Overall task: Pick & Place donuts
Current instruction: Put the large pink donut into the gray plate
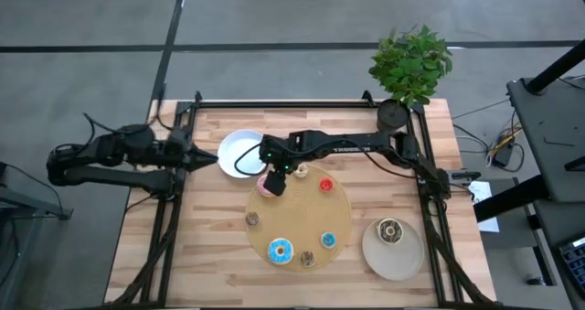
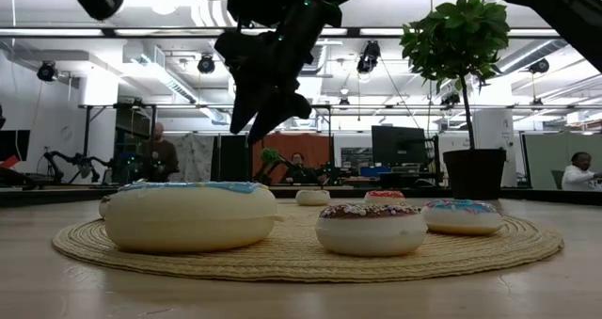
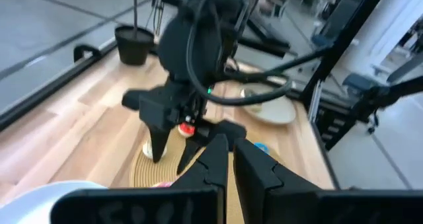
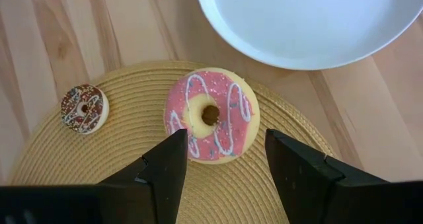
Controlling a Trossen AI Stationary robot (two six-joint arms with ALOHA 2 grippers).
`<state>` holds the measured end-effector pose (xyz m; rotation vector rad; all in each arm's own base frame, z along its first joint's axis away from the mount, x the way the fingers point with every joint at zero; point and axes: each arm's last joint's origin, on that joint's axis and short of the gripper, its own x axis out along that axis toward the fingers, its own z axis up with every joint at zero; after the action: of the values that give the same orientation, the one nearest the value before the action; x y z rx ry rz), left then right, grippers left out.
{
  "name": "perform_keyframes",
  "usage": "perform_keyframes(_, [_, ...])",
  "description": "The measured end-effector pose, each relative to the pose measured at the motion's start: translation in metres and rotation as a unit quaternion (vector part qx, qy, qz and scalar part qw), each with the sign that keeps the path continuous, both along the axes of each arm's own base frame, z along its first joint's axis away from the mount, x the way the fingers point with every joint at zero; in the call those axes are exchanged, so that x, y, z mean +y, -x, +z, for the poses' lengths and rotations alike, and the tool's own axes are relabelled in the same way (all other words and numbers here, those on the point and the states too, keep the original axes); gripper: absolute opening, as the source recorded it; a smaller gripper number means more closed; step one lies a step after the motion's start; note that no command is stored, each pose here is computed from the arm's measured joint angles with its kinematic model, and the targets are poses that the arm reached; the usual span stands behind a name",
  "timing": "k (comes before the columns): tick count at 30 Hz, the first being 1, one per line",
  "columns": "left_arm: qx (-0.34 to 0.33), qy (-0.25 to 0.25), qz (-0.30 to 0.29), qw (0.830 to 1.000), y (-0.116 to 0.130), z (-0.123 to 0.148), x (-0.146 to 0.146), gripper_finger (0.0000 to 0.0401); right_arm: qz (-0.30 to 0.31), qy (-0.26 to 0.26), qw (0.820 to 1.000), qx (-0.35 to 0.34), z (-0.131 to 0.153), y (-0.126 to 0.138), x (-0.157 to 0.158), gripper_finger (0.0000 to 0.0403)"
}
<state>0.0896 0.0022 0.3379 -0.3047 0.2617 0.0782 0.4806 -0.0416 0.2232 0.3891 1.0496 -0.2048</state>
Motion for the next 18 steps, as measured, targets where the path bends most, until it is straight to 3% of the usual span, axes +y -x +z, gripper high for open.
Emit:
perform_keyframes(10, [-0.011, -0.015, 0.014, 1.000, 0.011, 0.020, 0.001, 0.0000, -0.004, -0.004, 1.000, -0.001, -0.003, 0.000, -0.006, 0.0194])
perform_keyframes(18, [0.001, -0.019, 0.013, 1.000, 0.008, 0.015, 0.001, 0.0000, -0.004, -0.006, 1.000, 0.001, -0.006, 0.000, -0.007, 0.0194])
